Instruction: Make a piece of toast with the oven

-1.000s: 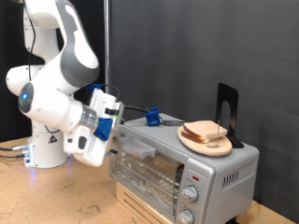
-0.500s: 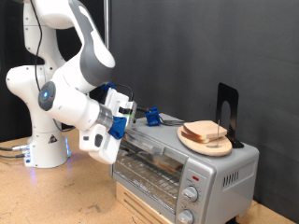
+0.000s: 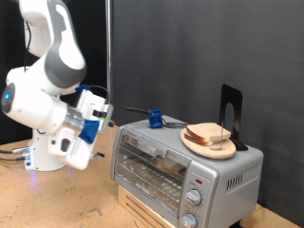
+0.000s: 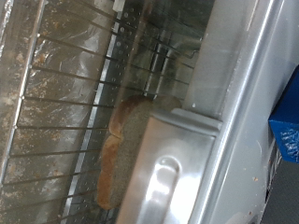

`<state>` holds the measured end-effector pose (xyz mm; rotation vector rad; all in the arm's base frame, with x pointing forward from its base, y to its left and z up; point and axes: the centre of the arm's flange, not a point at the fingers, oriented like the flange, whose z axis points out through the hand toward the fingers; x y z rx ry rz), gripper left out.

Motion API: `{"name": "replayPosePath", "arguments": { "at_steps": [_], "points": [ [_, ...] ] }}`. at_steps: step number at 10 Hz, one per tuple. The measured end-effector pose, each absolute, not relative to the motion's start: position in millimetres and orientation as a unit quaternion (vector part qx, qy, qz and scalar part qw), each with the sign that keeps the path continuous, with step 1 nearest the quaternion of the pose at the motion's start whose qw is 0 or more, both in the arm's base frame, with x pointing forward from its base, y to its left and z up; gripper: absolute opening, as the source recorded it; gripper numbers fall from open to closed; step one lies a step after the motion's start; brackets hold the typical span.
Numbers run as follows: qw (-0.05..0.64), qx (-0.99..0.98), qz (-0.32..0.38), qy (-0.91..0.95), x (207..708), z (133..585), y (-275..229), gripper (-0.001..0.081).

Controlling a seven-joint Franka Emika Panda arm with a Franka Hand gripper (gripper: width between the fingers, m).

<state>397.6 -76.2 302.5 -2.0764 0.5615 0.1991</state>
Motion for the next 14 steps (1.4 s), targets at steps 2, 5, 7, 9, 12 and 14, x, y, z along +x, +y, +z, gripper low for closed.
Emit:
{"name": "replayPosePath", "arguments": {
  "at_steps": [2,5,7,9,12,14],
  "points": [
    [0.479,-0.845,0.098,0.215,396.1,300.6,-69.9,0.0808],
    [0.512,-0.828,0.118,0.194,421.7,309.8,-82.4,0.0808],
    [0.523,-0.810,0.121,0.236,451.0,305.9,-98.2,0.0808],
    [0.526,-0.801,0.124,0.259,480.2,302.7,-109.5,0.0808],
    [0.525,-0.799,0.102,0.275,504.6,295.7,-116.5,0.0808],
    [0.555,-0.781,0.134,0.252,502.4,299.6,-114.4,0.0808]
  ]
}}
